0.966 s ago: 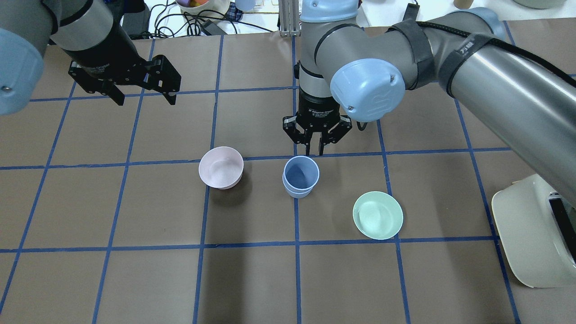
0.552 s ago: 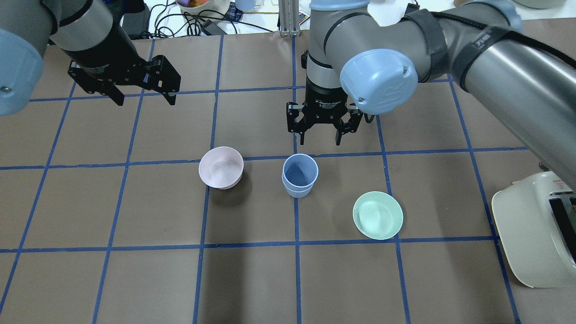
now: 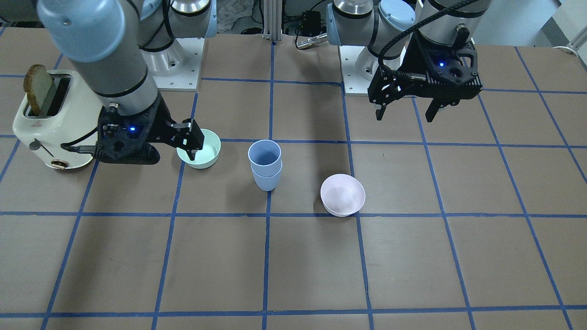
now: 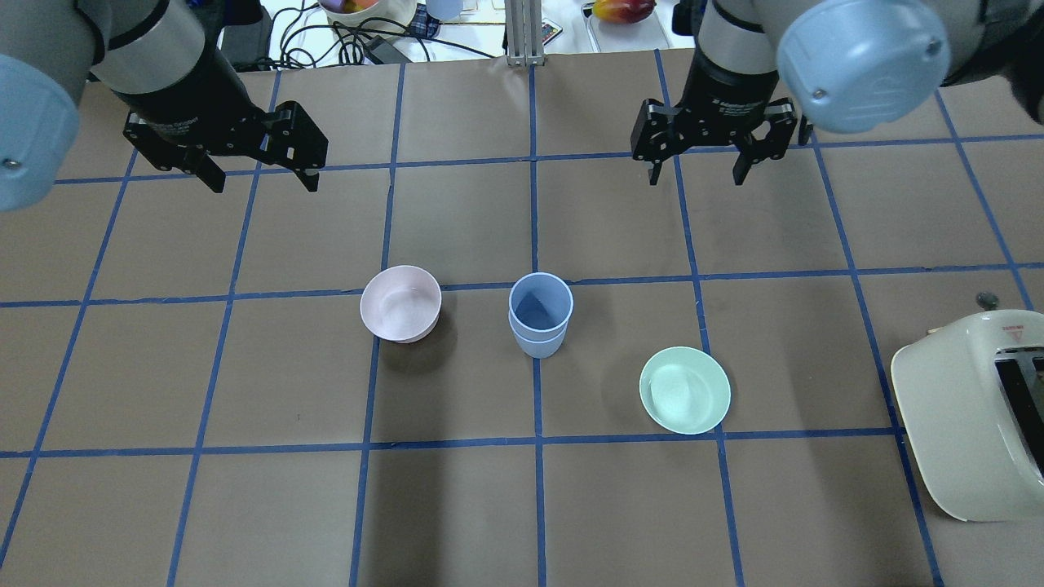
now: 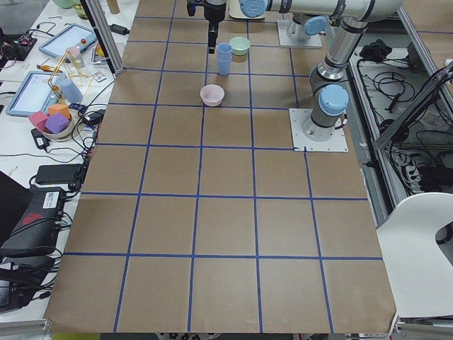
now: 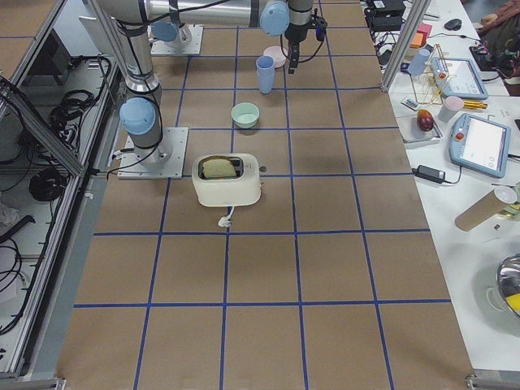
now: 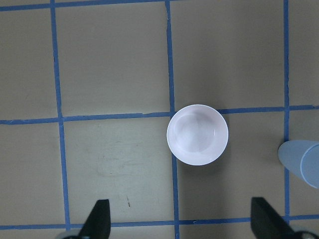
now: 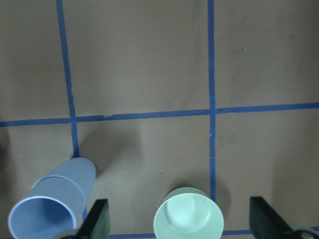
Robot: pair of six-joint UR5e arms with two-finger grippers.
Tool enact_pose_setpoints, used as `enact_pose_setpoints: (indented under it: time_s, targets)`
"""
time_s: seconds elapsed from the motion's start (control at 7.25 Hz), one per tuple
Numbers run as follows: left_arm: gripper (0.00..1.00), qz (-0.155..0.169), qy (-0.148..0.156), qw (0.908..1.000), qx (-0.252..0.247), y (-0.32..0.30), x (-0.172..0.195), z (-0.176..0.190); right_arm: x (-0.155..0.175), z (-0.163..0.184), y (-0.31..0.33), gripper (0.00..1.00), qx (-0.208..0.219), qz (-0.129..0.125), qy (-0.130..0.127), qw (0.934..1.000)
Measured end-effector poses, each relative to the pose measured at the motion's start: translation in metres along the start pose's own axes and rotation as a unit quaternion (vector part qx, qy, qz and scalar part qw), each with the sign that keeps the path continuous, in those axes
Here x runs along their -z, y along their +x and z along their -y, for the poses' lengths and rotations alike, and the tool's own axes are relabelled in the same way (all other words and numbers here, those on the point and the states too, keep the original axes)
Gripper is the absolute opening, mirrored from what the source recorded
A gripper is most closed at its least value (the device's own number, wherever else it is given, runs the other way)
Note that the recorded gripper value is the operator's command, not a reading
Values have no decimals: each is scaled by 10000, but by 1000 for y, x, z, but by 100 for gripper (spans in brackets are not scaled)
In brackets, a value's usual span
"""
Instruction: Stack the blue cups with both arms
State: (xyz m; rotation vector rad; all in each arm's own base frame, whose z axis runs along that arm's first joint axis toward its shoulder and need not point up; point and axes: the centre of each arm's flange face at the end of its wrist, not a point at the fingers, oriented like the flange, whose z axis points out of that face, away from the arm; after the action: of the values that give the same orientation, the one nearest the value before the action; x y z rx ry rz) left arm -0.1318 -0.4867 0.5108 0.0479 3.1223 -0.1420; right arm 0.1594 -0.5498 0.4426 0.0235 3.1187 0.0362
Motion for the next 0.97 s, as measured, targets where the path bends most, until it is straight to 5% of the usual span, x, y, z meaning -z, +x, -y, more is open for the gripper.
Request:
enact_pose_setpoints:
  time_s: [0.28, 0.97]
  targets:
    - [100, 0, 0, 10000, 0, 0, 0, 0, 15, 1, 48, 100, -86, -19, 47, 9999]
    - [100, 0, 0, 10000, 0, 0, 0, -1, 60, -55, 52, 100, -380, -75, -60, 9992]
